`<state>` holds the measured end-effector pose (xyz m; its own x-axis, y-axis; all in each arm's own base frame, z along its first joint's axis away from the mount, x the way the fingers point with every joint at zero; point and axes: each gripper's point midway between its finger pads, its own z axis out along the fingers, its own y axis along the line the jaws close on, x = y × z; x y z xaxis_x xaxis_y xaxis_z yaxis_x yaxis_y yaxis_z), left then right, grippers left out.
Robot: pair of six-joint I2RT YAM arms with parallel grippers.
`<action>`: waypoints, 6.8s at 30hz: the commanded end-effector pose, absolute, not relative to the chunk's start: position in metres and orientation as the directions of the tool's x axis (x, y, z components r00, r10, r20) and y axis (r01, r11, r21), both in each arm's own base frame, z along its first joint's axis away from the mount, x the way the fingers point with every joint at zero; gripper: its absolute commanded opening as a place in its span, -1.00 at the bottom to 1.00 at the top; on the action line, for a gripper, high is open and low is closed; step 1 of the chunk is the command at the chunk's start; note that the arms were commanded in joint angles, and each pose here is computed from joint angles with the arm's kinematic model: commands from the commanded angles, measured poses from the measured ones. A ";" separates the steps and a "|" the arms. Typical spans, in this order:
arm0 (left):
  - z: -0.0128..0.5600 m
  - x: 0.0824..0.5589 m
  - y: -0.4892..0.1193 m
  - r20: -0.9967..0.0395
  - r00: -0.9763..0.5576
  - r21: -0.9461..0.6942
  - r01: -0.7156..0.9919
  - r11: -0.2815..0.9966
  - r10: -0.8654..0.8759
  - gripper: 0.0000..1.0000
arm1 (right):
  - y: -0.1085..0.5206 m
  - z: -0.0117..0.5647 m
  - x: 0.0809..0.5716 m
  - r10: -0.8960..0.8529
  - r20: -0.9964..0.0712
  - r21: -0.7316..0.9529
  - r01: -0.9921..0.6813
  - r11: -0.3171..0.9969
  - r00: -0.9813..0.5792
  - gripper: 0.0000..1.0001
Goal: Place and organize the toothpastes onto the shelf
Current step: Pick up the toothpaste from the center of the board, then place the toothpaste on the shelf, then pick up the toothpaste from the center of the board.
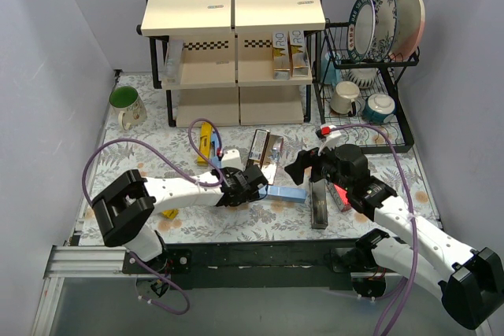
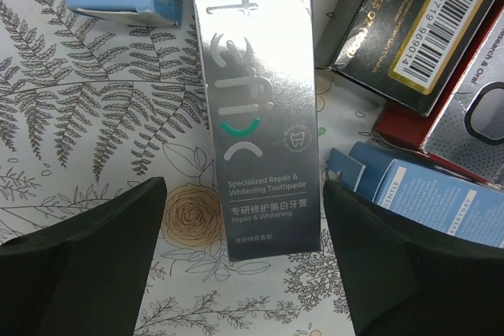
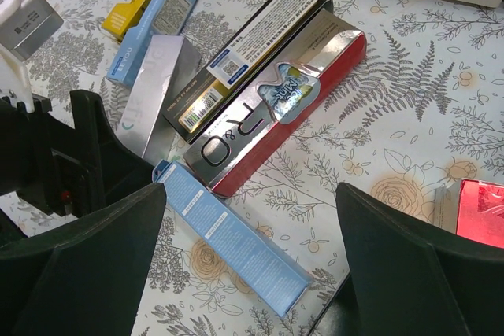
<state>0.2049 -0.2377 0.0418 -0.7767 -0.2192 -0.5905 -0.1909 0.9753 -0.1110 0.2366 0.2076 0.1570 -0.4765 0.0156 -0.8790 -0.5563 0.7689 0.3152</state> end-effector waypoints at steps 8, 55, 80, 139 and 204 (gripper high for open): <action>0.041 0.206 -0.234 -0.622 -0.749 -0.133 -0.187 0.973 -0.229 0.31 | 0.213 0.163 0.239 0.043 -0.883 0.335 -0.562 0.756 -0.468 0.92; 0.094 0.201 -0.218 -0.816 -0.571 -0.181 0.108 0.977 -0.088 -0.56 | 0.215 0.158 0.233 0.052 -0.913 0.315 -0.619 0.720 -0.404 0.89; 0.341 0.384 -0.158 -0.957 -0.287 -0.055 0.065 0.996 -0.034 -0.74 | 0.206 0.193 0.228 0.067 -0.944 0.269 -0.634 0.725 -0.324 0.89; 0.295 0.483 -0.101 -0.961 -0.276 -0.021 0.003 1.000 -0.019 -0.06 | 0.202 0.177 0.219 0.078 -0.938 0.288 -0.634 0.718 -0.339 0.89; 0.234 0.293 -0.127 -0.849 -0.423 -0.436 0.226 0.871 -0.316 0.97 | 0.211 0.129 0.205 -0.184 -0.805 0.297 -0.652 0.698 -0.564 0.88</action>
